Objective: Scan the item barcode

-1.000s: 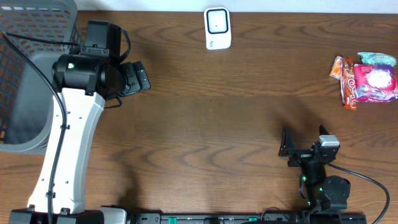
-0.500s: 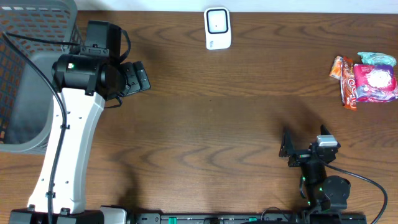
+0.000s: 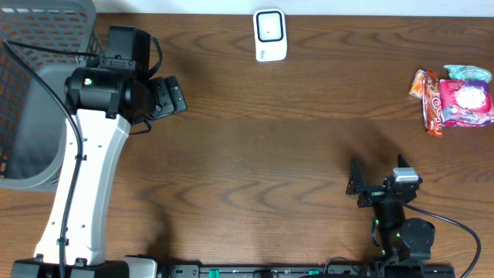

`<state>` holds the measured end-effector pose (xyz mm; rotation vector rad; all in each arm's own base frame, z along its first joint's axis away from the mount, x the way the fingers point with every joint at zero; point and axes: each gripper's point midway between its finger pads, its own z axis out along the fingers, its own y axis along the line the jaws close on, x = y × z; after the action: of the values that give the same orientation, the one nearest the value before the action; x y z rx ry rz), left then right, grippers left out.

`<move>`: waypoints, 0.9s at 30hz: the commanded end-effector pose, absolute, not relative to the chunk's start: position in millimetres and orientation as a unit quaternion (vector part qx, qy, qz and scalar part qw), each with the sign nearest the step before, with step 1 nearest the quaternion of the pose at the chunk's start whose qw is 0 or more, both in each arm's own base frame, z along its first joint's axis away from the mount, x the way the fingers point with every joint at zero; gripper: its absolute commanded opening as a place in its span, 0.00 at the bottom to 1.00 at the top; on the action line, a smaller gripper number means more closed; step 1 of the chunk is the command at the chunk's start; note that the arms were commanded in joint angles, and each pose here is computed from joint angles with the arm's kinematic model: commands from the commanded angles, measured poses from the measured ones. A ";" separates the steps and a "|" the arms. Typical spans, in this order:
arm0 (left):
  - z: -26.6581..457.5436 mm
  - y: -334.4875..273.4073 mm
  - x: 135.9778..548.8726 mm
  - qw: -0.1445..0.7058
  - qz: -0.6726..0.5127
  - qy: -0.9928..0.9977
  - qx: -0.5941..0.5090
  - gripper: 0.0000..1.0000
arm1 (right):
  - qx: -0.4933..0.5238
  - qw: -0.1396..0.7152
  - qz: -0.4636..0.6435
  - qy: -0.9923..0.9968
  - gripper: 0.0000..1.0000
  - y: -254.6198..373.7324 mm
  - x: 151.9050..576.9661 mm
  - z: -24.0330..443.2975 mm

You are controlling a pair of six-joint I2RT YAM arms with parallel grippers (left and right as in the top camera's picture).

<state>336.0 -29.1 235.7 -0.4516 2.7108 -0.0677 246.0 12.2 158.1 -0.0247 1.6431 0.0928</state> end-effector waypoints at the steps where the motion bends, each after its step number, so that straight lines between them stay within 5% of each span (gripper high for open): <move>1: 238.3 -26.1 334.4 0.199 -0.020 0.966 -0.161 0.98 | -0.017 0.681 0.035 0.731 0.99 11.2 245.8 157.7; 27: 249.2 -24.6 326.0 0.216 -0.021 0.964 -0.152 0.98 | -0.017 0.681 0.035 0.731 0.99 11.2 245.8 157.7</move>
<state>335.4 -29.0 237.2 -0.4434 2.7074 -0.0673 246.0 12.2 158.2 -0.0269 1.6426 0.0914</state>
